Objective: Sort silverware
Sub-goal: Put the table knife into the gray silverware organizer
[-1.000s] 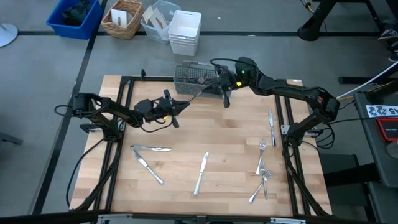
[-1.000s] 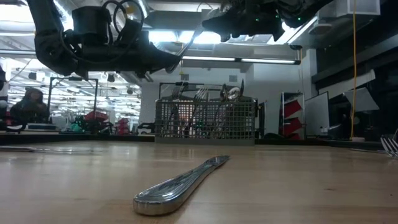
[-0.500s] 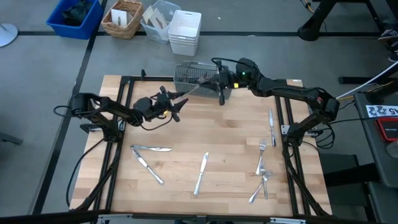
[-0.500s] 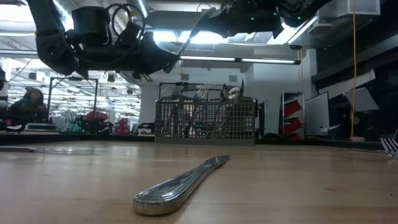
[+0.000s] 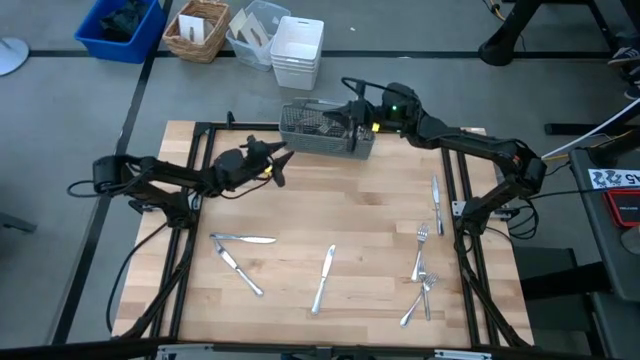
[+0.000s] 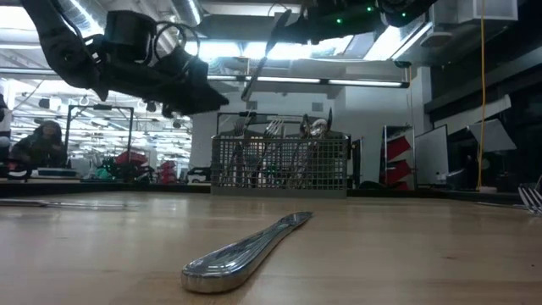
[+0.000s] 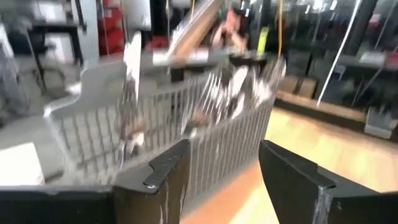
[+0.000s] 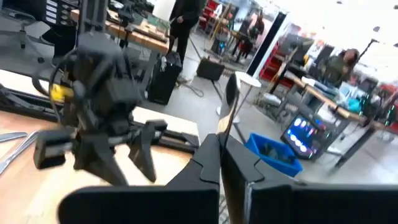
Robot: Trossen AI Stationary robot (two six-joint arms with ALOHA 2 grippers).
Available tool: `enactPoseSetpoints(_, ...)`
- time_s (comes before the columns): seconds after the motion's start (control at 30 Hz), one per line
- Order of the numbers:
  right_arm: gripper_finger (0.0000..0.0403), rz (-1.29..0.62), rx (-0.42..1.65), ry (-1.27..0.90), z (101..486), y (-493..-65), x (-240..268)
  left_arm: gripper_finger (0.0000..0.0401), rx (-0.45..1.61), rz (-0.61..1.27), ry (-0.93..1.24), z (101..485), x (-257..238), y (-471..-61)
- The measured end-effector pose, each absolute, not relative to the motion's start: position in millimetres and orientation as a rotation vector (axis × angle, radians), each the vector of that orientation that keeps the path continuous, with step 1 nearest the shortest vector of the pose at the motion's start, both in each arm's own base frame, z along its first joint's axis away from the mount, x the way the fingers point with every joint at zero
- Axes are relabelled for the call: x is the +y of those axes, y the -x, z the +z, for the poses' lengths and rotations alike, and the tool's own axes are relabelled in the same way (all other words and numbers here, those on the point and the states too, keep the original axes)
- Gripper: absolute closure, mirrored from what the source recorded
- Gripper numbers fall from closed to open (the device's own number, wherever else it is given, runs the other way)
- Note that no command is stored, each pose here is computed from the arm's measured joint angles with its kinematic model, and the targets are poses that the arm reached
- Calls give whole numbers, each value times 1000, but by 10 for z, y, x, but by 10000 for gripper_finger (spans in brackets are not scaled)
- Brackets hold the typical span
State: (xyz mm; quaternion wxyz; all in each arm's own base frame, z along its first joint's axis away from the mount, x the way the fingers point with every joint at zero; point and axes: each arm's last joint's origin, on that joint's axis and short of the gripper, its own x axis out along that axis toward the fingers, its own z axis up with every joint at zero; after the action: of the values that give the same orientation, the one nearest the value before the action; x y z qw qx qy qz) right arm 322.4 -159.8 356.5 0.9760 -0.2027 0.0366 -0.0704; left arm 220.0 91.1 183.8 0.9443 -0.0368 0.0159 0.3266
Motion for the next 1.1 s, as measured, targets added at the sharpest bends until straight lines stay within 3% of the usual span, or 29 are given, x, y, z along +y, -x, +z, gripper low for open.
enactPoseSetpoints(0.27,401,-144,-21,483,3563,-3322,-1640,217,173,676,186,1692,887,-2170)
enactPoseSetpoints(1.1,396,-170,180,395,2448,-3882,-1954,217,230,646,244,1625,782,-2190)
